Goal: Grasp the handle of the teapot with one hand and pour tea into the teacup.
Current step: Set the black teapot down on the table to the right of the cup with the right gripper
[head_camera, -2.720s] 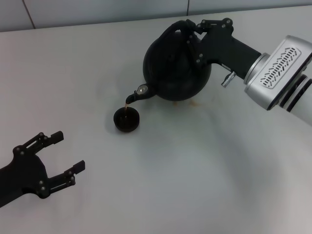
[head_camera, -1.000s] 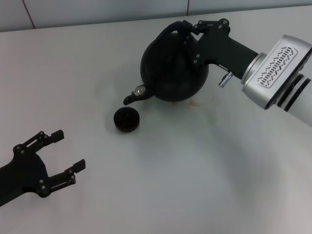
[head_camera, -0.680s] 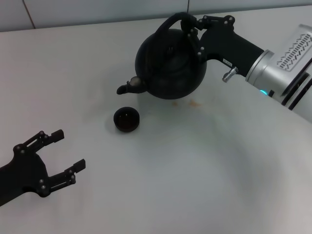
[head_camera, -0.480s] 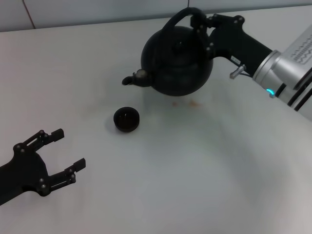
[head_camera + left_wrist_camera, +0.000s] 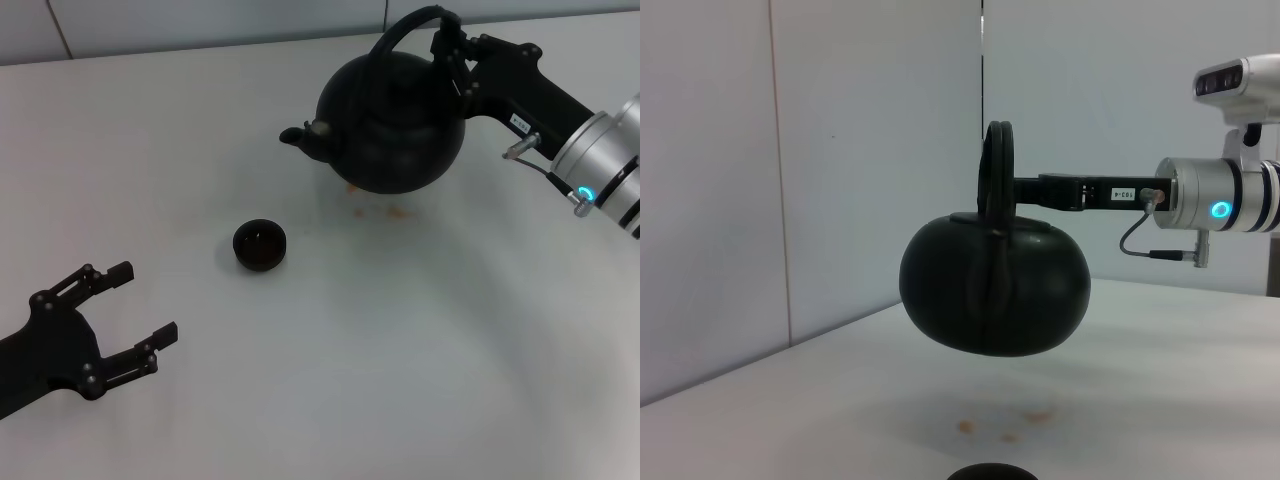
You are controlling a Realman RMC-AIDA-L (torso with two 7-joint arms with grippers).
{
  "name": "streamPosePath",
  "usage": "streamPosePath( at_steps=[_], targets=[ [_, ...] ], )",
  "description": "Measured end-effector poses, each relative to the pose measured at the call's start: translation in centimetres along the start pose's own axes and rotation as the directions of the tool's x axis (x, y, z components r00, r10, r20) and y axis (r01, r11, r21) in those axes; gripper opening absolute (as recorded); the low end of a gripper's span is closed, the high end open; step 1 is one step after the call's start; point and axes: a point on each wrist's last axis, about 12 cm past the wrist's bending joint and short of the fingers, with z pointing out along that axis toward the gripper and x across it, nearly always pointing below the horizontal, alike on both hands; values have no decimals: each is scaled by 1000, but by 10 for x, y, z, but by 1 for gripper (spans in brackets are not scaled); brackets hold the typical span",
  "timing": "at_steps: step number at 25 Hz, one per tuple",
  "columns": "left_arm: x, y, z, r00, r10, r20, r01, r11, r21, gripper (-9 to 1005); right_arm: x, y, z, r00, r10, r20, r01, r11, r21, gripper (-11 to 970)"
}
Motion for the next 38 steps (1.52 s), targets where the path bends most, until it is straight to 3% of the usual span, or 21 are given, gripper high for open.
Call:
streamPosePath(
  at_steps=[7, 19, 38],
  targets=[
    [-1, 0, 1, 1000, 3, 3, -3, 1000, 3, 859, 4, -6, -8, 997, 73, -30, -72, 997, 31, 88],
    [-1, 1, 2, 1000, 6, 2, -6, 1000, 3, 859, 14, -12, -13, 992, 33, -122, -27, 998, 48, 107],
    [-3, 3, 5, 1000, 10, 7, -10, 1000, 6, 859, 19, -16, -20, 987, 23, -157, -13, 998, 64, 137]
  ],
)
